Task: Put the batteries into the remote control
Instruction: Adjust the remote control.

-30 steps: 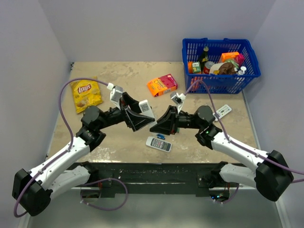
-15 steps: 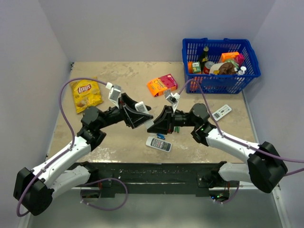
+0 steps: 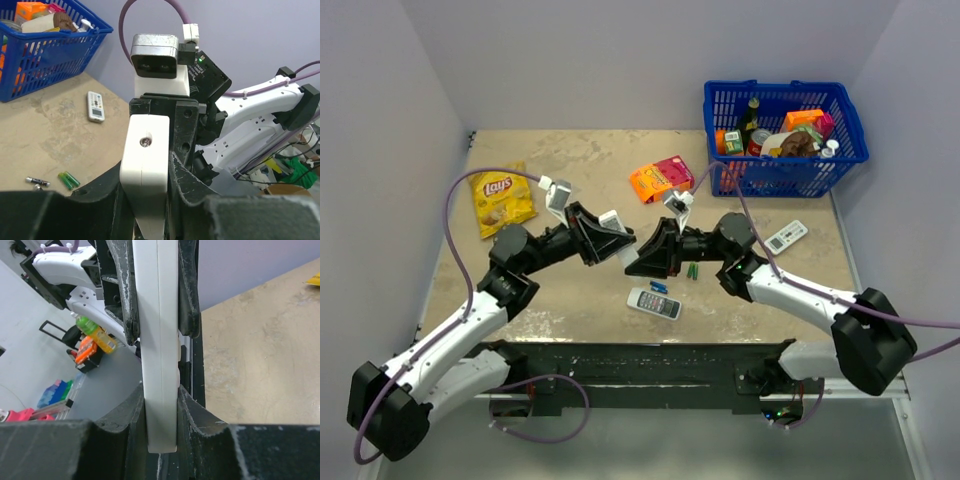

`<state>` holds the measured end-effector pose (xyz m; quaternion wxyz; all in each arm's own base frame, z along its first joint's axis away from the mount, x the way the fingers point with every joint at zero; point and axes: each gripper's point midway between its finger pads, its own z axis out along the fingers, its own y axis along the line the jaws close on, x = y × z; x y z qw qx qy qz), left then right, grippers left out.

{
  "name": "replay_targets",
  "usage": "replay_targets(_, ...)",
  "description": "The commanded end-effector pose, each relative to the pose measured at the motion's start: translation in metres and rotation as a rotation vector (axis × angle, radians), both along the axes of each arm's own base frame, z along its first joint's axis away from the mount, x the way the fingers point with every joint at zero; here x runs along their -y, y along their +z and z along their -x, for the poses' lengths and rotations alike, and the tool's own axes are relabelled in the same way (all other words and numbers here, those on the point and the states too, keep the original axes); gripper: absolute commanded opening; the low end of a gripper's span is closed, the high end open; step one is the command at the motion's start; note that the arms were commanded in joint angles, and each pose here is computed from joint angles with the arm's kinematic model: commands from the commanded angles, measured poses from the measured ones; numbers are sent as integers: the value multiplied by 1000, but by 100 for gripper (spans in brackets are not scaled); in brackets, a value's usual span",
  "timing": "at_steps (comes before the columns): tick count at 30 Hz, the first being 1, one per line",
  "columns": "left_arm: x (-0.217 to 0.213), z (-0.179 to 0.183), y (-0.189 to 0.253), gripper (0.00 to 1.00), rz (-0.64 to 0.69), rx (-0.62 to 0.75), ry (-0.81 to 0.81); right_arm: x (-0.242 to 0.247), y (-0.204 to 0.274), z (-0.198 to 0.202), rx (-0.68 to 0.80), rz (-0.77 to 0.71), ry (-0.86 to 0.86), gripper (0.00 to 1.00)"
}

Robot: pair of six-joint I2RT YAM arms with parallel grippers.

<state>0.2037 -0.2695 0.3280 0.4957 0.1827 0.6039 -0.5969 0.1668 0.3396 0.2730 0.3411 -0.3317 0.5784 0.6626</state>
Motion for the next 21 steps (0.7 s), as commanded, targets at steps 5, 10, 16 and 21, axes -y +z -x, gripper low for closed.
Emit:
replay_targets(5, -40, -44, 21, 0, -89, 94, 367, -8, 13, -35, 31, 14, -145, 65)
replay_targets(10, -89, -74, 2, 0, -91, 28, 696, -12, 19, -74, 7, 9, -330, 98)
replay_targets(16, -120, -84, -24, 0, -45, -27, 872, -23, 11, -116, -91, -4, -489, 98)
replay_targets(21, -129, -95, -25, 0, -96, -33, 945, -38, 1, -137, -212, -53, -580, 98)
